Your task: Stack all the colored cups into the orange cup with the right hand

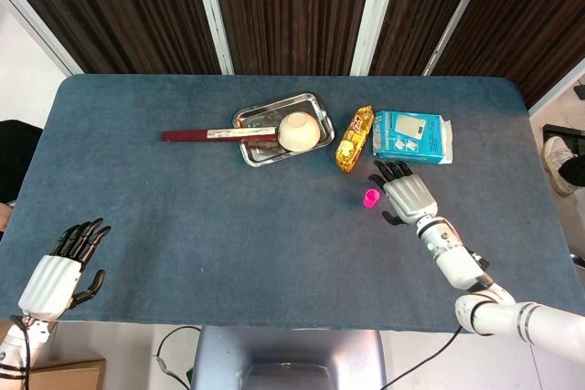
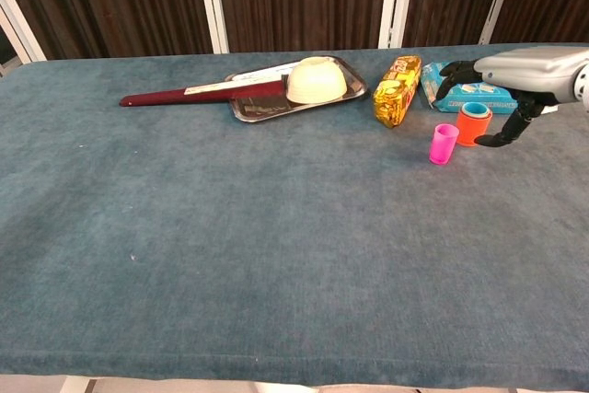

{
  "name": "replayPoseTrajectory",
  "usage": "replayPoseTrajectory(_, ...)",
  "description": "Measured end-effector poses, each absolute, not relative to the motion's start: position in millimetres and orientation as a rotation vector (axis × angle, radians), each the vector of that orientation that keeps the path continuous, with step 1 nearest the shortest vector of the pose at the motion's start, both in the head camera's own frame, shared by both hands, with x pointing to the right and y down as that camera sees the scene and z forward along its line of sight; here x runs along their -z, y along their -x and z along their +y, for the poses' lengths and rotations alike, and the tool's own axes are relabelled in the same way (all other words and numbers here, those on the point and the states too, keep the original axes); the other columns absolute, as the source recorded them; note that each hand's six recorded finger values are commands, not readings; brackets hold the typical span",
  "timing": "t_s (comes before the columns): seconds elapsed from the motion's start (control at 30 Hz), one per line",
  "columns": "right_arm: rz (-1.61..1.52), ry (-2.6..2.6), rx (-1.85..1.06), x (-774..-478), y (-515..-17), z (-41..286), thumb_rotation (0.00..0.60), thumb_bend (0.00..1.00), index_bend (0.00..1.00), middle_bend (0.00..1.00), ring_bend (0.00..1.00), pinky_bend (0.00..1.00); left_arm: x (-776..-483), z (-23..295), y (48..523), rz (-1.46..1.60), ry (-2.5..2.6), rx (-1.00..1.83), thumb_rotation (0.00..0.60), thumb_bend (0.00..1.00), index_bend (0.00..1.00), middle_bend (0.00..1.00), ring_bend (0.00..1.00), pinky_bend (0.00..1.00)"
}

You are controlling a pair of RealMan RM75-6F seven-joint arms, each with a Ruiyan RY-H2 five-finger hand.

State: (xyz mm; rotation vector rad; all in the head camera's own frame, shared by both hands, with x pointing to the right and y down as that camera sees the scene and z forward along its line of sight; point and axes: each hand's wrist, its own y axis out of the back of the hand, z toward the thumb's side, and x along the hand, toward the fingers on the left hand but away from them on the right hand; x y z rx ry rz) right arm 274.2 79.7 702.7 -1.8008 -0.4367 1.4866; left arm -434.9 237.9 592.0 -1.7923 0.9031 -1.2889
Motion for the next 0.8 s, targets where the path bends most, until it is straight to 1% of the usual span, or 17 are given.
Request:
replayPoseTrajectory(0.3,-0.451,1.77,-1.551,-727,-277,72,0.6,0.43,0.4,0.0,0.0,0.0,-592,238,437,0.903,1.791,1.297,0.6,0.49,0.0,0.0,0.02,0.11)
replayPoseTrajectory(0.43,-0.463,1.778,-1.553,-733,-270,67,0.6,0.43,0.44,0.0,0.0,0.0,-592,238,438,0.905,1.789,1.299,0.6,0.49,0.0,0.0,0.02,0.11)
replayPoseTrajectory(0.63,-0.454,1.8,-1.553,-742,-261,68,0.6,0.43,0.51,0.0,0.0,0.0,-592,237,439,0.908,1.787,1.301,0.6,0.49,0.0,0.0,0.02,0.11)
replayPoseTrajectory(0.8,-0.462,1.806,-1.547,-746,-256,68,0.6,0.43,0.54,0.01,0.0,0.0,-591,237,440,0.91,1.787,1.303,0.6,0.49,0.0,0.0,0.02,0.11)
